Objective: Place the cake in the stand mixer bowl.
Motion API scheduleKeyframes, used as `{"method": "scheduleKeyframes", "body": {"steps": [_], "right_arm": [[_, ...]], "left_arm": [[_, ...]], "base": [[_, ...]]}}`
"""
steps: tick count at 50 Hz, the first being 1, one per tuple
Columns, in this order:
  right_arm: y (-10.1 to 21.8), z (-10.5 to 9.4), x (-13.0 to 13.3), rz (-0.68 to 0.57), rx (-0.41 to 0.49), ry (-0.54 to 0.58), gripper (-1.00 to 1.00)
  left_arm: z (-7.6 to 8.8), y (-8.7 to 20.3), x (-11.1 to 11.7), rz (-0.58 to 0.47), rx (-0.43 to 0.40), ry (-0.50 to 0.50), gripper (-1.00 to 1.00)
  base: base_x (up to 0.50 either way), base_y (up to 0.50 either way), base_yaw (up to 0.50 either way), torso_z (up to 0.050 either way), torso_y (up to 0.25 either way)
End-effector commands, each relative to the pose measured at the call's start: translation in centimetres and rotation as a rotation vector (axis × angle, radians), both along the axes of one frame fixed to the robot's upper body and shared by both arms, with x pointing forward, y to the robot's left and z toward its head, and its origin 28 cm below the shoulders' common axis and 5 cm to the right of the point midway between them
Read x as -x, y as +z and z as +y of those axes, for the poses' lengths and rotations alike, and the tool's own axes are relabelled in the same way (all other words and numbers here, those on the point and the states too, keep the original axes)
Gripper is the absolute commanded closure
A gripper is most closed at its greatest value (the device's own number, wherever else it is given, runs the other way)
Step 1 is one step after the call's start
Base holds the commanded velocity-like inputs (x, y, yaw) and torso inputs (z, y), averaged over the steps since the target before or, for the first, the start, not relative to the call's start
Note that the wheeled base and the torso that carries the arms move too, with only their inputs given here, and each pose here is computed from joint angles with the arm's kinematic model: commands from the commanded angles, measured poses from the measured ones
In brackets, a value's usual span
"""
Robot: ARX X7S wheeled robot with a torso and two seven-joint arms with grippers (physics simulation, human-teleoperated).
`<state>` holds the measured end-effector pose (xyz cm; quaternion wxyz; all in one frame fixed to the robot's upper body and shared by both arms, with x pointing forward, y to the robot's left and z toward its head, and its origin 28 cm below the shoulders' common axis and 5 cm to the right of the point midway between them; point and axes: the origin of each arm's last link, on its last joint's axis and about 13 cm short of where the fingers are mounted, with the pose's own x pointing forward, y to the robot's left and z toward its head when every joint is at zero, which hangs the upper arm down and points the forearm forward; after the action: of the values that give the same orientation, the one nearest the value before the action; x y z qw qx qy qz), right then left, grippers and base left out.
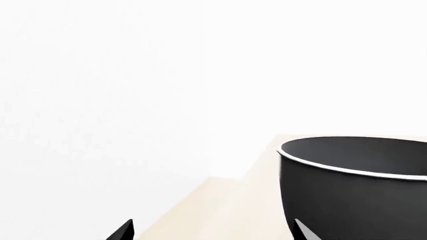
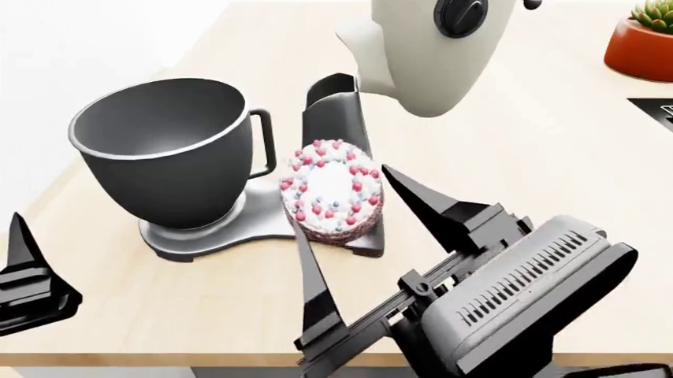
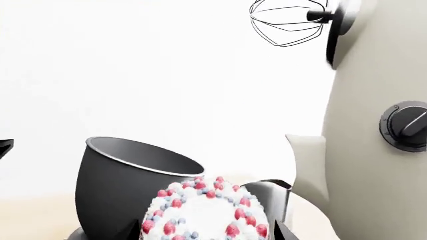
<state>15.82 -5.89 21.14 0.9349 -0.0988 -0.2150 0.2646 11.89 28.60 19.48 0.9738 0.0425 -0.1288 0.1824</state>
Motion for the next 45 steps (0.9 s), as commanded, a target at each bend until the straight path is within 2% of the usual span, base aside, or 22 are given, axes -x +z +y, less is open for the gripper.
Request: {"method": "scheduleKeyframes", "body": {"steps": [1, 14, 25, 33, 45], "right_arm": [[1.9, 1.7, -1.4, -0.081, 0.002, 0.043, 1.00], [4.1, 4.3, -2.2, -0.147, 0.011, 0.107, 1.00], [5.7, 7.3, -4.6, -0.142, 0.009, 0.123, 1.00], [7.8, 9.7, -5.2, -0.146, -0.051, 0.133, 1.00], [9.4, 11.6, -5.7, -0.142, -0.074, 0.135, 1.00]], "left_arm": [[0.1, -0.1, 0.0, 0.003, 0.005, 0.002, -1.00], [0.2, -0.2, -0.2, 0.007, 0.012, -0.001, -1.00], [0.2, -0.5, -0.3, 0.009, 0.018, -0.007, -1.00], [0.3, -0.8, -0.3, 0.016, 0.026, -0.003, -1.00], [0.2, -0.9, -0.7, 0.028, 0.026, -0.011, -1.00]], "base": [[0.00, 0.00, 0.00, 0.000, 0.000], [0.00, 0.00, 0.00, 0.000, 0.001], [0.00, 0.00, 0.00, 0.000, 0.001], [0.00, 0.00, 0.00, 0.000, 0.000], [0.00, 0.00, 0.00, 0.000, 0.001]]}}
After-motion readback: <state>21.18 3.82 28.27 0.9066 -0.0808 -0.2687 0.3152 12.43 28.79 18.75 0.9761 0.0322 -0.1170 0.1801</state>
